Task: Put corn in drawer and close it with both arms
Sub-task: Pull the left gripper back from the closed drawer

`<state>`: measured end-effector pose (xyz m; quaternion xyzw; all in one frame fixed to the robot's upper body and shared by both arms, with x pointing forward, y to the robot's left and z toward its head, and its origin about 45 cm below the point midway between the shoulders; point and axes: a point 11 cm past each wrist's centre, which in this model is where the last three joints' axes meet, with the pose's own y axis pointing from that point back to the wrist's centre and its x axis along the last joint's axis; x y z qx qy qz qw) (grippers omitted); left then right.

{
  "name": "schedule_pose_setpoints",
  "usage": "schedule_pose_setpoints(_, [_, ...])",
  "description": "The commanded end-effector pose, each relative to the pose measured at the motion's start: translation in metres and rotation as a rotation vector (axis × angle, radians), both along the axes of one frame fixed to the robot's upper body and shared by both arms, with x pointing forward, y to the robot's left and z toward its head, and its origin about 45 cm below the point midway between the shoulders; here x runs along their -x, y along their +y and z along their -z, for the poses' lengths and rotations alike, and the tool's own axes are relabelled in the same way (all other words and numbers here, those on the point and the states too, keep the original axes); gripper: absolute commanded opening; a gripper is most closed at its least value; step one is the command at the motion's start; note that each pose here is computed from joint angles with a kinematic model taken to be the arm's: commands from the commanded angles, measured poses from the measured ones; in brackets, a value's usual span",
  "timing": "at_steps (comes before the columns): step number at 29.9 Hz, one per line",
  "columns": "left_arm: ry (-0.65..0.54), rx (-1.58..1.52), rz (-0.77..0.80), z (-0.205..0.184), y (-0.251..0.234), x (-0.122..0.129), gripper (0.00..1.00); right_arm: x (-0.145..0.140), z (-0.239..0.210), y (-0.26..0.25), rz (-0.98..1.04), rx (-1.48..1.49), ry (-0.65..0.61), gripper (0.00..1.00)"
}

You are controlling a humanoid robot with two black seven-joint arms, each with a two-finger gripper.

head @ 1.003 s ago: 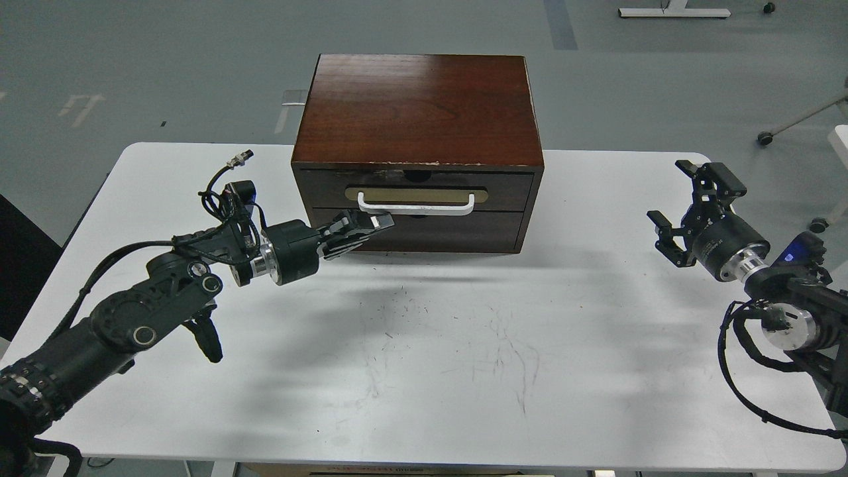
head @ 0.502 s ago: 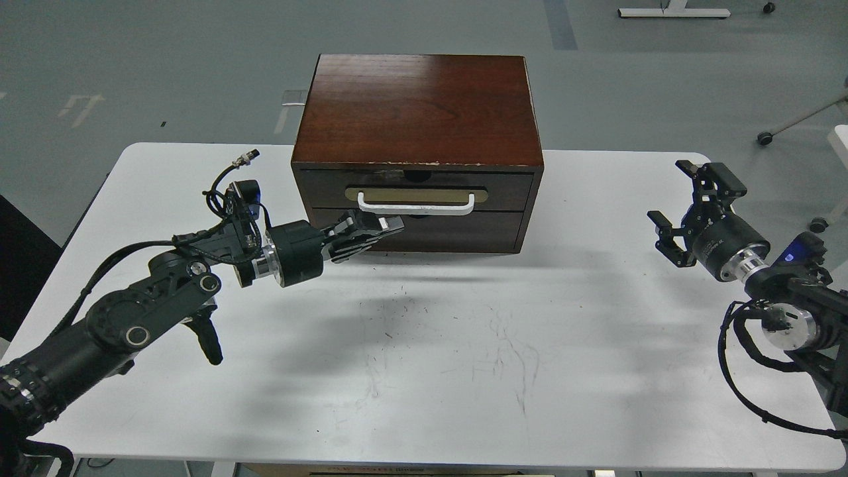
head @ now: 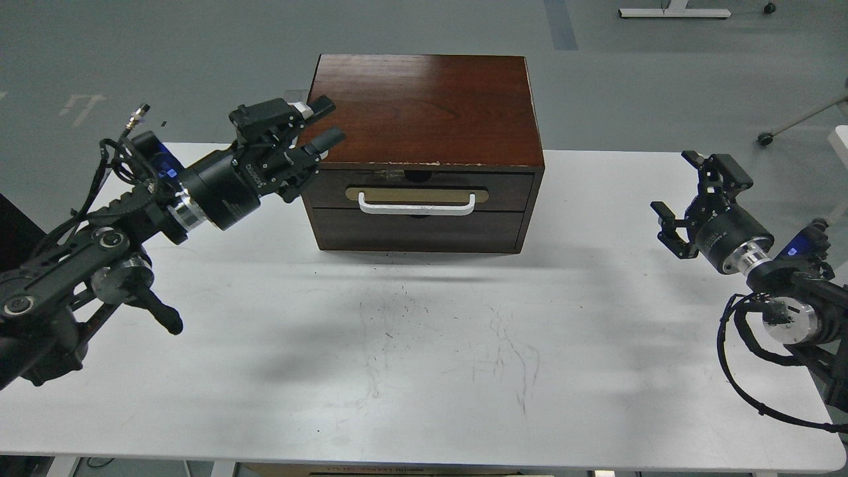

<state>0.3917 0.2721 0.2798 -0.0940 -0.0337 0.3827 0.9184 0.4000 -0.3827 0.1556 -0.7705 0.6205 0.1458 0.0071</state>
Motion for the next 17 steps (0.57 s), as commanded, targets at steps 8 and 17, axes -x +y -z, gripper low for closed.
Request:
schedule_pose_setpoints(8, [0.210,0.061,-0.263,0.070,0.069,0.020,1.00,-0.005,0.004,0.026,-0.019,-0.056,-0.008,1.00])
schedule_pose_setpoints(17, [0.323,0.123,-0.291,0.100,0.086,0.034,1.00,-0.006,0.005,0.033,-0.023,-0.075,-0.010,1.00])
